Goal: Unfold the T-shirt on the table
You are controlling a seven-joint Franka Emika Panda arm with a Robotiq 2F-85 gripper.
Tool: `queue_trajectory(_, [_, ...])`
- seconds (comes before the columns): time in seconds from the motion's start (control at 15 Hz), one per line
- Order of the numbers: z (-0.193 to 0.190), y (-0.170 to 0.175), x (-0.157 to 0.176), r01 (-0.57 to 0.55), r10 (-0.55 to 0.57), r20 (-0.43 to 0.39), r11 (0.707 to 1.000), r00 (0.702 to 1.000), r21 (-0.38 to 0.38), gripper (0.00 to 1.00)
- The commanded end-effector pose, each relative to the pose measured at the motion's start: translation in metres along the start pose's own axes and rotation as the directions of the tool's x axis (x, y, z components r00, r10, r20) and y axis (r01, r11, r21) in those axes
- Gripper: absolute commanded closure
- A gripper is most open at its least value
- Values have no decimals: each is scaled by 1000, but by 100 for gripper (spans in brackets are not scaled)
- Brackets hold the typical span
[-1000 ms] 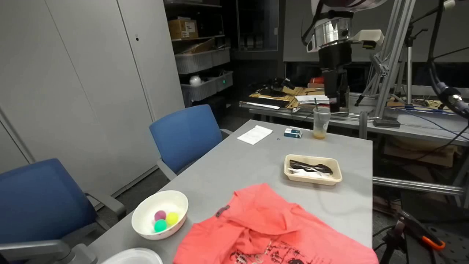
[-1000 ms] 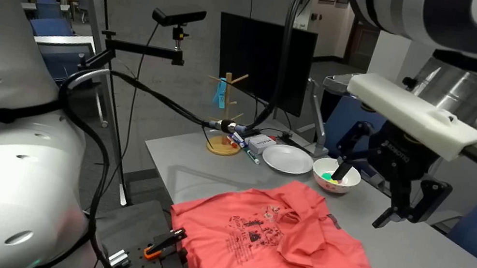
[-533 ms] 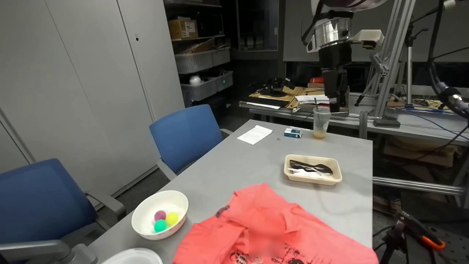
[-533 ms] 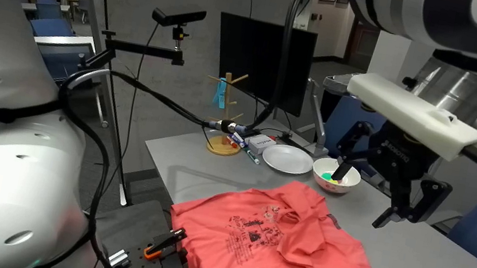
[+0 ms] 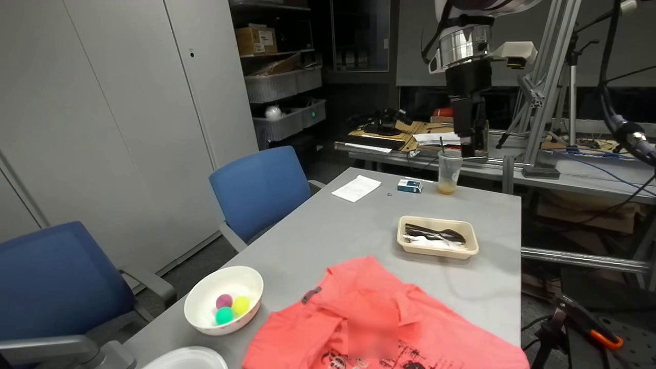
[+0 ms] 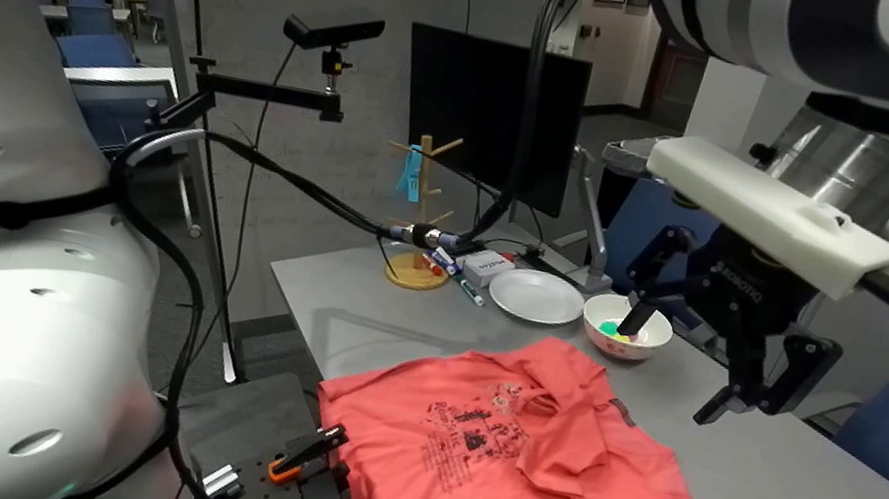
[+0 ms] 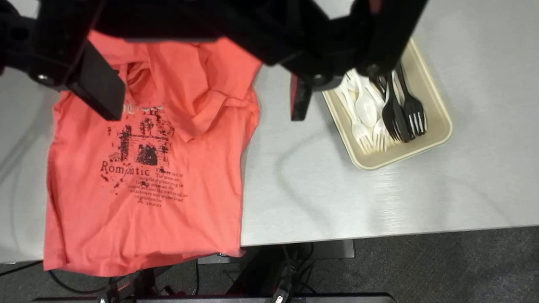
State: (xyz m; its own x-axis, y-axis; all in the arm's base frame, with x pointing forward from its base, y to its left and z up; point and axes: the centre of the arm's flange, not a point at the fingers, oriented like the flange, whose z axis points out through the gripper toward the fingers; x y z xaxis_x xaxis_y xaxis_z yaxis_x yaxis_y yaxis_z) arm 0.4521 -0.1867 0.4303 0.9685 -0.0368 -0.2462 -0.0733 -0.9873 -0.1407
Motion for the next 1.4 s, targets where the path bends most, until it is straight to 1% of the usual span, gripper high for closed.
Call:
queue_trajectory(0.0, [0, 0, 0, 0, 0, 0, 1000, 1000, 0, 0])
queue_trajectory(0.4, [0, 0, 0, 0, 0, 0, 1000, 1000, 0, 0])
queue_trajectory(0.53, [1, -2, 8, -4, 4, -11, 1000, 1000, -11, 0])
queue_trajectory(0.67, [6, -9, 19, -1, 0, -25, 999, 1000, -50, 0])
queue_trajectory(0.93, [24, -32, 51, 66, -72, -45, 990, 996, -126, 0])
queue_trajectory(1.2, [51, -55, 87, 143, -153, -39, 971, 987, -192, 0])
queue_trajectory(1.33, [67, -67, 102, 185, -192, -14, 962, 981, -202, 0])
